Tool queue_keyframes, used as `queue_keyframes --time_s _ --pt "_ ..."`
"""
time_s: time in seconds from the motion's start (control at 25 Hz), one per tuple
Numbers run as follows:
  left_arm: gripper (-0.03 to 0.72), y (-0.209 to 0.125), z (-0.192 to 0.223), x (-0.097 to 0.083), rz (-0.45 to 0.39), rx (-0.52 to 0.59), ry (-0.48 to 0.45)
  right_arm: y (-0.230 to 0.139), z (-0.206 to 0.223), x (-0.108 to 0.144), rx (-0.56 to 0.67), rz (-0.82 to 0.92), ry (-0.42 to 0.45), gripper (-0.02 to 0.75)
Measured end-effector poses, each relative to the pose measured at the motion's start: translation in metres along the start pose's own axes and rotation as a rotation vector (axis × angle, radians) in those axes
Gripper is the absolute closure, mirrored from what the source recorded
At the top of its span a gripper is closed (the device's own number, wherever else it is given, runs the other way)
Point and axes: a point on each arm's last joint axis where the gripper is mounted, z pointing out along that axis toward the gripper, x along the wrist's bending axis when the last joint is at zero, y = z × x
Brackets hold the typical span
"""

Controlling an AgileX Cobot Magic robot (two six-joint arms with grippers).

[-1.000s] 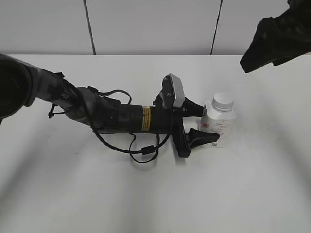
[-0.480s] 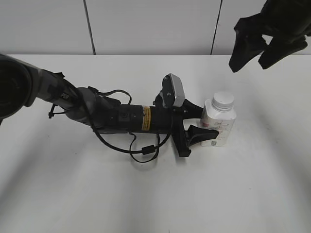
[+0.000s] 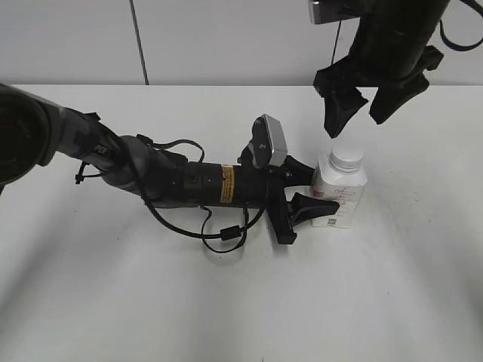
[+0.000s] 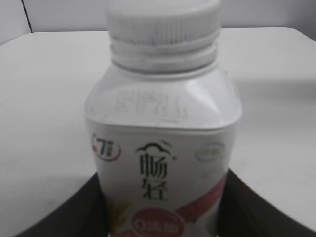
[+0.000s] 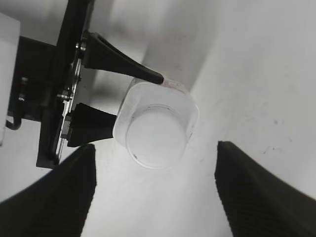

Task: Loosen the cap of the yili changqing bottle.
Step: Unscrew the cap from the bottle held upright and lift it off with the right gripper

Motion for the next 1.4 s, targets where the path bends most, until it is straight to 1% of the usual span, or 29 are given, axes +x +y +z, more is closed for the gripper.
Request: queue_keyframes --time_s 0.16,0.48,0.56,0.84,1.12,1.4 --pt "0.322 0.000 0.000 0.000 0.000 0.000 0.000 0.002 0.009 0.001 0.022 0.013 0.018 0.151" --pt "0.328 0.000 0.000 0.000 0.000 0.000 0.000 0.004 0.031 -0.001 0.077 0.024 0.024 0.153" --pt "0.328 0.000 0.000 0.000 0.000 0.000 0.000 0.004 0.034 -0.001 0.085 0.034 0.024 0.164" --pt "0.337 0.000 0.000 0.000 0.000 0.000 -0.001 0.004 0.034 -0.004 0.084 0.054 0.022 0.202" --pt "0.337 0.000 0.000 0.000 0.000 0.000 -0.001 0.004 0.033 -0.017 0.079 0.101 0.046 0.204" --pt "0.340 0.000 0.000 0.000 0.000 0.000 -0.001 0.001 0.036 -0.017 0.091 0.101 0.058 0.205"
